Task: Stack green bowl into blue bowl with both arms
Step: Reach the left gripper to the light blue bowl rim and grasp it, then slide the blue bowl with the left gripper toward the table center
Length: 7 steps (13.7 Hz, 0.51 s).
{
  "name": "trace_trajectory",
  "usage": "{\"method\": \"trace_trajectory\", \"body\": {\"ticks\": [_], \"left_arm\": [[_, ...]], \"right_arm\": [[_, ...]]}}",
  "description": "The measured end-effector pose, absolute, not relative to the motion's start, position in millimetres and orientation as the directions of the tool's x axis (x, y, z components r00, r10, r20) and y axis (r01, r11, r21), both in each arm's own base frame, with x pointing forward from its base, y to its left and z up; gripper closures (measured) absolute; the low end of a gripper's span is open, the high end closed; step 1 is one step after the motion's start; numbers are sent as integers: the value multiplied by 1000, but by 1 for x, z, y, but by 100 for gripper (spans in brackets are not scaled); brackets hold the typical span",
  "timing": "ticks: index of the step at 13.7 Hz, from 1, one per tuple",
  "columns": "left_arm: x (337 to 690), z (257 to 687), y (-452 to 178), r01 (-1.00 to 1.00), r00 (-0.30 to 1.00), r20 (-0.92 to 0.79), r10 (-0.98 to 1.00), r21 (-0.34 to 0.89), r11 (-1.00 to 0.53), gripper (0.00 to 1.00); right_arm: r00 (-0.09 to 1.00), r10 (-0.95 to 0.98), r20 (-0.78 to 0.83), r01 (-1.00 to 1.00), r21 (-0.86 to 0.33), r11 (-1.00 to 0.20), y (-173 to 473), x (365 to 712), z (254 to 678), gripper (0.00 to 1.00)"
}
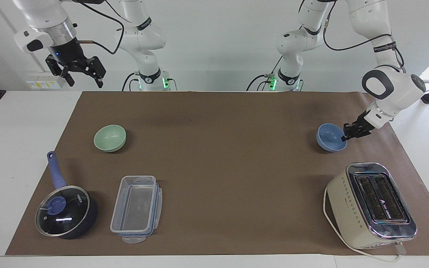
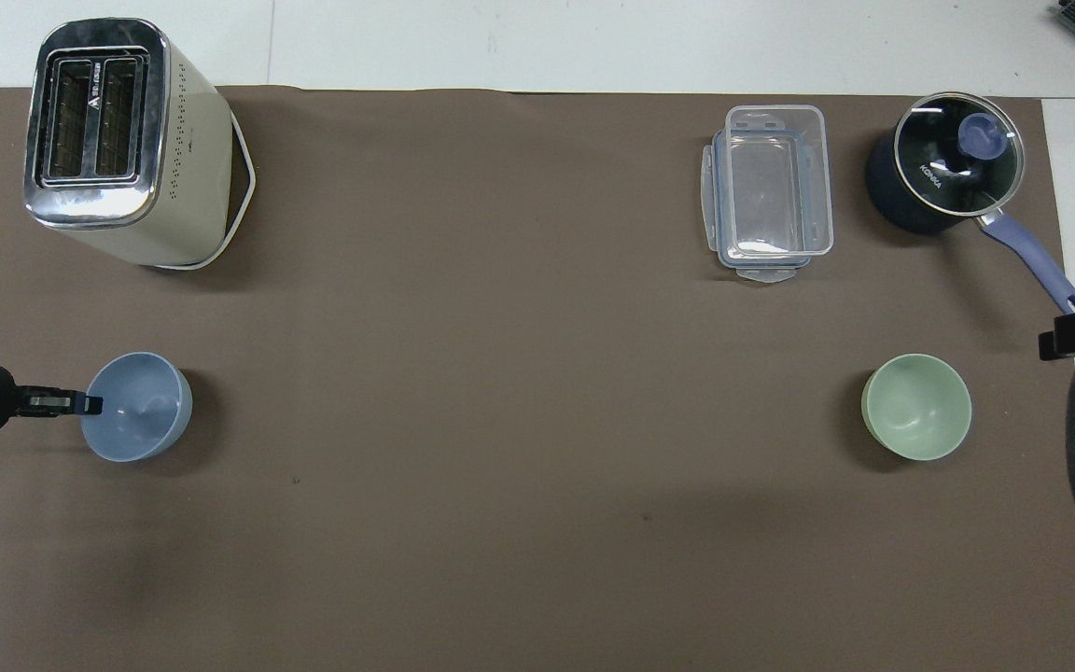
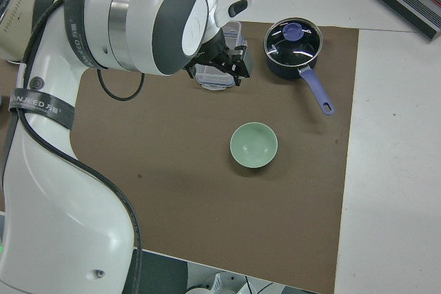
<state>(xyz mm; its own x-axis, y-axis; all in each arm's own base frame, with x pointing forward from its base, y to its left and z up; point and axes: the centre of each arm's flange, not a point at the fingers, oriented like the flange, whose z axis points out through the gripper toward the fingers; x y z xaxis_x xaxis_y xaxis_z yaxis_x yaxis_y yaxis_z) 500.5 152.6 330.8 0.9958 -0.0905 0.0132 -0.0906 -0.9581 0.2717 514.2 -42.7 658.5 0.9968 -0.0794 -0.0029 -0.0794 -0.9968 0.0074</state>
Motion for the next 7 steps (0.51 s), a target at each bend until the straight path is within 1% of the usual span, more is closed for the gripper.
{"method": "trace_trajectory", "body": {"ticks": [2,4,7], "left_arm": [[501,339,148,-103,995,19,-102,274,-956,96],[502,362,129,-122,993,32,-117,277,-953,96],[509,405,61,-114,993,57,-103,268,-957,96]], "right_arm": [[997,-79,-3,-79,7,-997,-43,514,658,0],[997,-79,-3,-79,7,-997,-43,514,658,0],[997,-79,-3,-79,7,-997,-43,514,658,0]]}}
